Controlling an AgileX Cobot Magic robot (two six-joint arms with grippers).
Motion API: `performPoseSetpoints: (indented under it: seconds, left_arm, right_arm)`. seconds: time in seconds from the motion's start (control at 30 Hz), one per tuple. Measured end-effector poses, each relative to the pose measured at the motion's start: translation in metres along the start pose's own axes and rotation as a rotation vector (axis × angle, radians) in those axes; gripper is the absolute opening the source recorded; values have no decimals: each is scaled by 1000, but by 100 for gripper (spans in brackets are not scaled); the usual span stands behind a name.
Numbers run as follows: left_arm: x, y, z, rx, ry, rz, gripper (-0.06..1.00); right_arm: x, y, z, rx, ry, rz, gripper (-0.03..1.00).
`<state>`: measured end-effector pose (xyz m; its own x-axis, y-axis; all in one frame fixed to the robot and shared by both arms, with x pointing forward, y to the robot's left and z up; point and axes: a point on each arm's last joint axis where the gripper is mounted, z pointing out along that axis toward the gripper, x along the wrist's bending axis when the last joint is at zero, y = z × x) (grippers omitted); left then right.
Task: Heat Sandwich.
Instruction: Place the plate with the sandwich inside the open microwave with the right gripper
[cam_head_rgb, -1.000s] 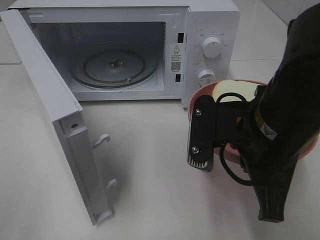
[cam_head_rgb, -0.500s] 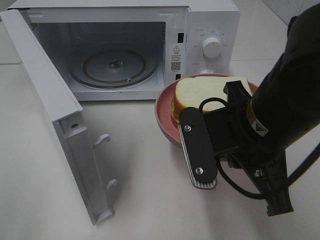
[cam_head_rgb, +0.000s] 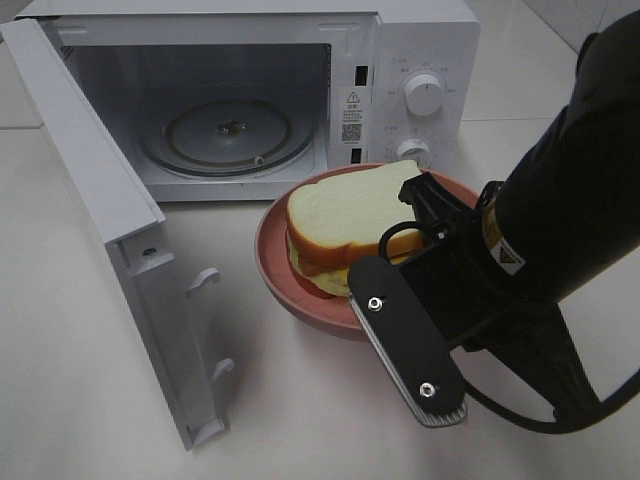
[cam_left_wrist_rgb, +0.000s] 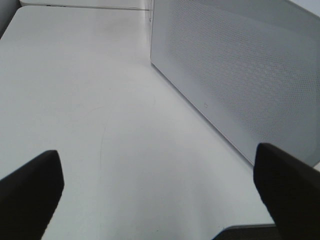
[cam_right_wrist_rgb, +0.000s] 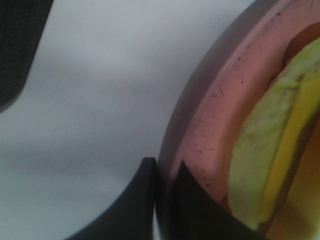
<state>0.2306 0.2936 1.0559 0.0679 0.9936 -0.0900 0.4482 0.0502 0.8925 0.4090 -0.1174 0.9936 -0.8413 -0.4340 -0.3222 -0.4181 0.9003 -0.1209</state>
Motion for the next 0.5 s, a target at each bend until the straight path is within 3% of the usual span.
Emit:
performPoseSetpoints:
  seconds: [0.23, 0.5]
  left_arm:
    - [0, 0, 0, 0, 0, 0, 97]
    - [0, 0, 0, 0, 0, 0, 97]
  right_arm:
    - [0, 3, 0, -38, 0, 50, 5]
    - [-1, 3, 0, -46, -8, -81, 4]
